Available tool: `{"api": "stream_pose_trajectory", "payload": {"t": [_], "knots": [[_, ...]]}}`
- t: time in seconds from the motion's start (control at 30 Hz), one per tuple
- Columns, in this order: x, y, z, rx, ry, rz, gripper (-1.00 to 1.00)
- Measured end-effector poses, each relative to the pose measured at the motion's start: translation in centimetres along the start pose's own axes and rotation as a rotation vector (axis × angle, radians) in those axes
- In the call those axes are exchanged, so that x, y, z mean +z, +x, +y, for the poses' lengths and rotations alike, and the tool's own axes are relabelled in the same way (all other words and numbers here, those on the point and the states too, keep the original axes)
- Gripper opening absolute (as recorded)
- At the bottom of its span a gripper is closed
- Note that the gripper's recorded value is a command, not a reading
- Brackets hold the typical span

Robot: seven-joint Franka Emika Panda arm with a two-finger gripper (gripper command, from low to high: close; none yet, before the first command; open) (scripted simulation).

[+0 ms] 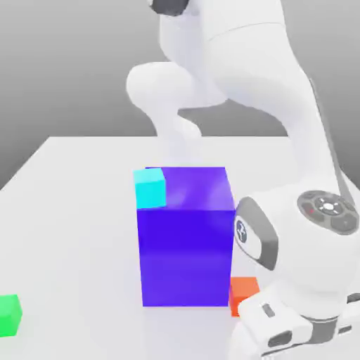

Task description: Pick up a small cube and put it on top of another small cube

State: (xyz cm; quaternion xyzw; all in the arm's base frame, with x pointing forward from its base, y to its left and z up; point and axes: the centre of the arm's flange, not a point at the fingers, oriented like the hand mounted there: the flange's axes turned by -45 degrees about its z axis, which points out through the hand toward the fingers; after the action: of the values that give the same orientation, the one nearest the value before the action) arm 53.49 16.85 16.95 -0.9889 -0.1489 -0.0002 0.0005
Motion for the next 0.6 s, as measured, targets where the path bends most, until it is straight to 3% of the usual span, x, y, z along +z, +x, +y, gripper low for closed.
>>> {"api": "stream_pose_trajectory", "payload": {"t": [0.3,0.6], "knots": [[-4.0,-5.2,19.4,0.188,-0.015,-0.014,-1.00],[-4.8,-20.1,38.5,0.431,-0.002,-0.005,-1.00]]}}
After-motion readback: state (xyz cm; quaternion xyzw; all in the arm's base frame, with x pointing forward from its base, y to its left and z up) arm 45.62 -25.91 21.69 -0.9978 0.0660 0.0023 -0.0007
